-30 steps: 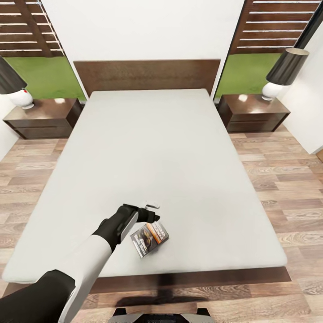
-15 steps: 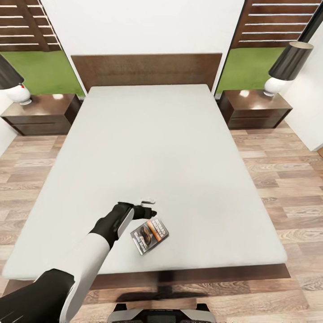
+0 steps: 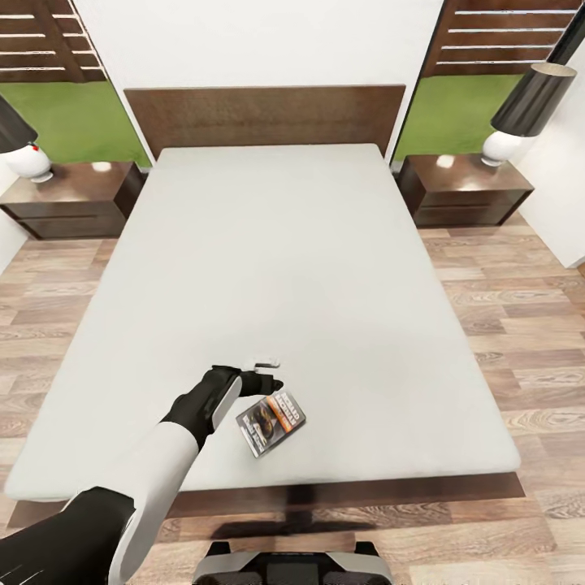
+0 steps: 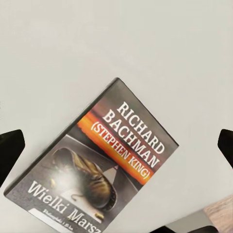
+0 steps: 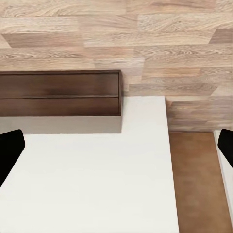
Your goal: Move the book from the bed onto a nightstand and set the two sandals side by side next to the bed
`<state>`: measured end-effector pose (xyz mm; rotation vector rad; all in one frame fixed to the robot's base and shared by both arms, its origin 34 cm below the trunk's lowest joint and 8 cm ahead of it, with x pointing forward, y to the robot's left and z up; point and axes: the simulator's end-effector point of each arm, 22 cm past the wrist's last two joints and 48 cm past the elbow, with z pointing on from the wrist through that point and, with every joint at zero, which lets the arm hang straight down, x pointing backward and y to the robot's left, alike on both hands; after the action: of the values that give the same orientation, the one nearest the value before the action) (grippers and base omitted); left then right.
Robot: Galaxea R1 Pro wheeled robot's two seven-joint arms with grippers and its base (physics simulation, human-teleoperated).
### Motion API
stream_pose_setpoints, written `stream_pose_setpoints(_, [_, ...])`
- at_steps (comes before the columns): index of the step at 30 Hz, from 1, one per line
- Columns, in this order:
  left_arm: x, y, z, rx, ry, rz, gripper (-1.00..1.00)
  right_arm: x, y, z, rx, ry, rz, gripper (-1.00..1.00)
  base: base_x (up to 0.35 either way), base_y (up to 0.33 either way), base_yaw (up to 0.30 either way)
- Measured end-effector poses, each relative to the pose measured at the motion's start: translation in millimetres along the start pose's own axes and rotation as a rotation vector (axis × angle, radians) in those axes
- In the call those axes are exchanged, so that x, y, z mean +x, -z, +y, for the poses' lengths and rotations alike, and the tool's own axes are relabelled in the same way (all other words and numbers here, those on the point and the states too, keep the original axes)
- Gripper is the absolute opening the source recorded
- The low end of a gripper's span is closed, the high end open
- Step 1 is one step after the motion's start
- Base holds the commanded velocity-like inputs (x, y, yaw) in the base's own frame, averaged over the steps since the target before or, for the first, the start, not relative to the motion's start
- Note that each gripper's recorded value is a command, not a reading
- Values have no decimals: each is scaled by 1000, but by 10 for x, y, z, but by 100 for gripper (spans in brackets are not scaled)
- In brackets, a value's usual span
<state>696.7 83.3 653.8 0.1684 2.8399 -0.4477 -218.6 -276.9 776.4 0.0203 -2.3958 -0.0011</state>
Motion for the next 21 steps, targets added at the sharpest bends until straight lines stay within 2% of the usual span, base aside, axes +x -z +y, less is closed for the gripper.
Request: stream_pose_setpoints(21, [148,-150,117,-35,11,25,100,131,37,12,-2,1,34,100,0,0,0])
